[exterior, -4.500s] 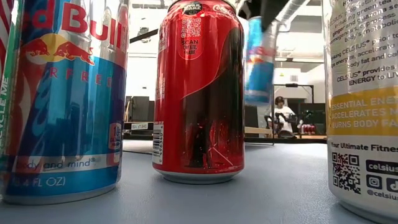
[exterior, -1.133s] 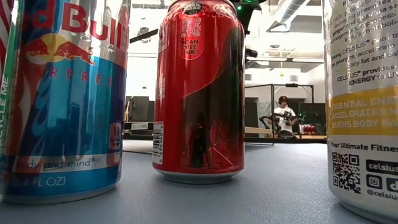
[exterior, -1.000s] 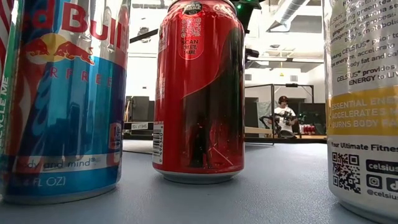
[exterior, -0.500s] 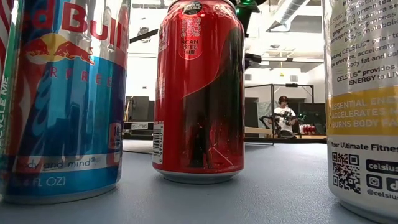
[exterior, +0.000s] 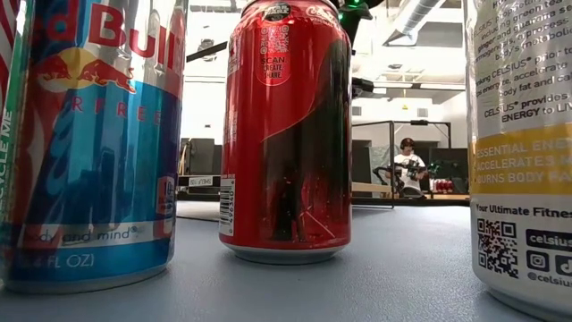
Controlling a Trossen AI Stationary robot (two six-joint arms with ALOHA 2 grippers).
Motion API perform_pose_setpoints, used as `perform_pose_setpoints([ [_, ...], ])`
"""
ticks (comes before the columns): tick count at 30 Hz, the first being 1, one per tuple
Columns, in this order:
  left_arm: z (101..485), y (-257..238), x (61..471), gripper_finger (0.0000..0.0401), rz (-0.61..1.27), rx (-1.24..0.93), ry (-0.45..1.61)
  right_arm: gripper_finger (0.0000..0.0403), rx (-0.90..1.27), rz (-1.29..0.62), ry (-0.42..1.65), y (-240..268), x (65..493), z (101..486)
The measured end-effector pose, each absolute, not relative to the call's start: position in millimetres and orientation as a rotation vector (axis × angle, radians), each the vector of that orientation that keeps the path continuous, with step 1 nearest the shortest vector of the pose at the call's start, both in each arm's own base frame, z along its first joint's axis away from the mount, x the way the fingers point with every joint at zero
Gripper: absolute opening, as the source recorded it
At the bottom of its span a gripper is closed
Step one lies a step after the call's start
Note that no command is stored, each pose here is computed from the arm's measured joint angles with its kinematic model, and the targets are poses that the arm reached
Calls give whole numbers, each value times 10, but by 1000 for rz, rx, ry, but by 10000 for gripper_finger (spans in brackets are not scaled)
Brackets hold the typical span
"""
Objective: Place canned beverage on shelf
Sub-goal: Put the middle blue soda can on the shelf
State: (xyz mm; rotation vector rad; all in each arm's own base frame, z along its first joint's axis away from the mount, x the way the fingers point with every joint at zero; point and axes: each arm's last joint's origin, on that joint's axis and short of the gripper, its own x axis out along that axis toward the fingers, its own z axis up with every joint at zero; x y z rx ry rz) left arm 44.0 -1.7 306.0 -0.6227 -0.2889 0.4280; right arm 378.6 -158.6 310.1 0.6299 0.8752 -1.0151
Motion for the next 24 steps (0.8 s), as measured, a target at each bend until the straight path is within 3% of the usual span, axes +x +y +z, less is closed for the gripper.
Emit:
perform_pose_setpoints([
  [8, 3058, -17, 440, 194, 429, -622, -288, 174, 603, -969, 902, -1587, 3784, 3107],
  [15, 3058, -18, 441, 194, 429, -622, -288, 184, 482, -871, 972, -1606, 3777, 3109],
  [24, 3059, -17, 440, 194, 429, -623, -289, 184, 185, -608, 1095, -1739, 3736, 3116],
])
